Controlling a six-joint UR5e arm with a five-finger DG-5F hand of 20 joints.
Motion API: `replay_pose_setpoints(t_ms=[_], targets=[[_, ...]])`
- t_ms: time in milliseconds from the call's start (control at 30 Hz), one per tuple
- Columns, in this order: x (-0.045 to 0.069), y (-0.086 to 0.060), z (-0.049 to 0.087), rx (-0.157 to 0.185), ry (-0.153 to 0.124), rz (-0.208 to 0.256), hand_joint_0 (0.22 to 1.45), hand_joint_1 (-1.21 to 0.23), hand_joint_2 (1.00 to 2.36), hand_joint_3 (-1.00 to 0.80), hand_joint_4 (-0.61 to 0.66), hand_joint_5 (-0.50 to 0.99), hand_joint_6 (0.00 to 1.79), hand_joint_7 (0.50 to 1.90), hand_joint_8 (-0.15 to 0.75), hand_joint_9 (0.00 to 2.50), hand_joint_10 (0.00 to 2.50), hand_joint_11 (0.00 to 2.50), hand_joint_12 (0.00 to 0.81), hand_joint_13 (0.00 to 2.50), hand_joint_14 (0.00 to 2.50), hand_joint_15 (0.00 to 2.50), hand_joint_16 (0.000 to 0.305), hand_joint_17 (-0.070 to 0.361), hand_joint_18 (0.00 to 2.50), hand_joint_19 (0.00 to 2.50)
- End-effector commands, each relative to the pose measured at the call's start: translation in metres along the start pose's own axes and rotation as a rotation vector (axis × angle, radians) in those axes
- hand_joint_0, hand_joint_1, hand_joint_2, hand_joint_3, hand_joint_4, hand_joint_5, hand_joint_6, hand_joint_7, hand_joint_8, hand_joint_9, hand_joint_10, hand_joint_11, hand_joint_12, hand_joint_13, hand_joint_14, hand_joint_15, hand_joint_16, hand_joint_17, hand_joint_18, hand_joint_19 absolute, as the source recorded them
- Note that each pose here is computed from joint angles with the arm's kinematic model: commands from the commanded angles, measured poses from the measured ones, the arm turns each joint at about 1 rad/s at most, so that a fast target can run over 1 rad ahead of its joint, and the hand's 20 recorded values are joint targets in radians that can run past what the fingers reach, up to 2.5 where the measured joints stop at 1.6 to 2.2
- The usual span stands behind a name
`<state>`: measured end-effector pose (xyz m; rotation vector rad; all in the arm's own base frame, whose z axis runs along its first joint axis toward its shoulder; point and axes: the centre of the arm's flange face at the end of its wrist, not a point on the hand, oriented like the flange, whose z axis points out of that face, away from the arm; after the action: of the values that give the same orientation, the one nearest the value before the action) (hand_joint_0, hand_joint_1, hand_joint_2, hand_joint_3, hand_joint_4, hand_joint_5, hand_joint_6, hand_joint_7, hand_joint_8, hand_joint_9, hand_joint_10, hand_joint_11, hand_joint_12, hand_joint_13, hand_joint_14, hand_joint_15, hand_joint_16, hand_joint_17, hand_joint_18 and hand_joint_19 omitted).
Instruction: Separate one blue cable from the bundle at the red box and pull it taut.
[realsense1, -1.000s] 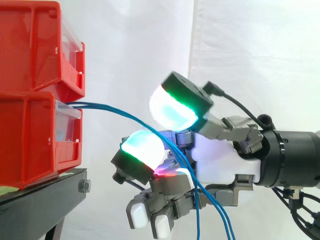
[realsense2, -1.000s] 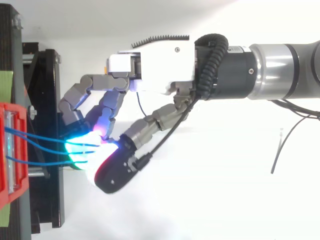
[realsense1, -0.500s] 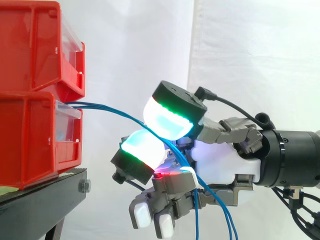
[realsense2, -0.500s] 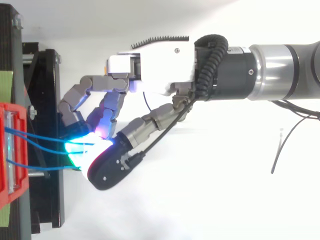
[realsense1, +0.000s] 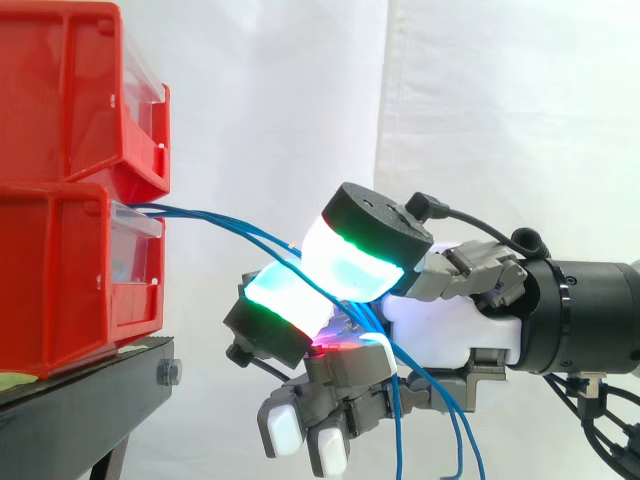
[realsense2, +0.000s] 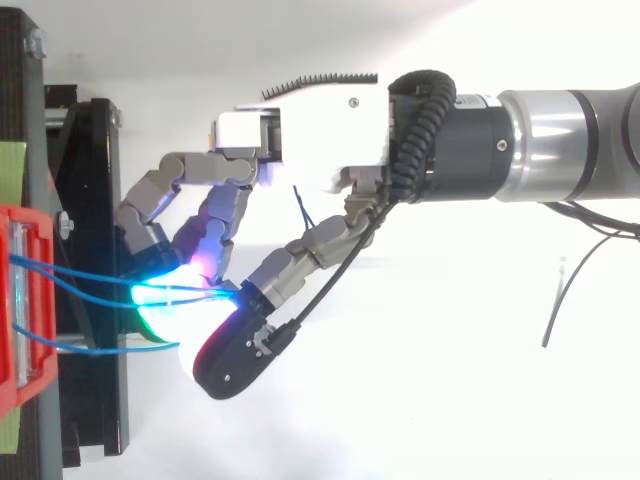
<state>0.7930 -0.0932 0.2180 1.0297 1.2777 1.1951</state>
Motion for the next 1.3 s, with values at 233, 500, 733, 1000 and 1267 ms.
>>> replay_pose_setpoints(t_ms=[233, 500, 733, 1000, 1267], targets=[[-0.0035, 0.0005, -0.001, 0.0, 0.001, 0.0, 0.69, -1.01, 1.0, -0.5, 0.0, -0.13, 0.89, 1.27, 0.317, 1.21, 0.02, 1.25, 0.333, 0.78, 0.02, 0.58, 0.043, 0.097, 0.8, 0.66], [-0.0021, 0.0001, -0.0005, 0.001, 0.004, 0.0, 0.55, -0.97, 1.0, -0.5, 0.05, -0.12, 0.88, 1.22, 0.327, 1.23, 0.02, 1.23, 0.343, 0.78, 0.02, 0.58, 0.045, 0.101, 0.79, 0.67], [-0.0021, 0.0001, -0.0005, 0.001, 0.004, 0.0, 0.54, -0.78, 1.0, -0.5, 0.05, -0.12, 0.87, 1.19, 0.328, 1.23, 0.02, 1.2, 0.349, 0.78, 0.02, 0.58, 0.046, 0.103, 0.79, 0.68], [-0.0024, 0.0012, -0.0005, 0.0, 0.003, 0.0, 0.5, -0.63, 1.0, -0.5, 0.04, -0.13, 0.86, 1.18, 0.332, 1.21, 0.02, 1.15, 0.365, 0.76, 0.02, 0.57, 0.049, 0.11, 0.79, 0.7], [-0.0022, 0.0008, -0.0001, 0.0, 0.004, 0.0, 0.51, -0.56, 1.0, -0.5, 0.03, -0.13, 0.85, 1.2, 0.339, 1.21, 0.02, 1.16, 0.366, 0.76, 0.02, 0.58, 0.049, 0.111, 0.79, 0.71]])
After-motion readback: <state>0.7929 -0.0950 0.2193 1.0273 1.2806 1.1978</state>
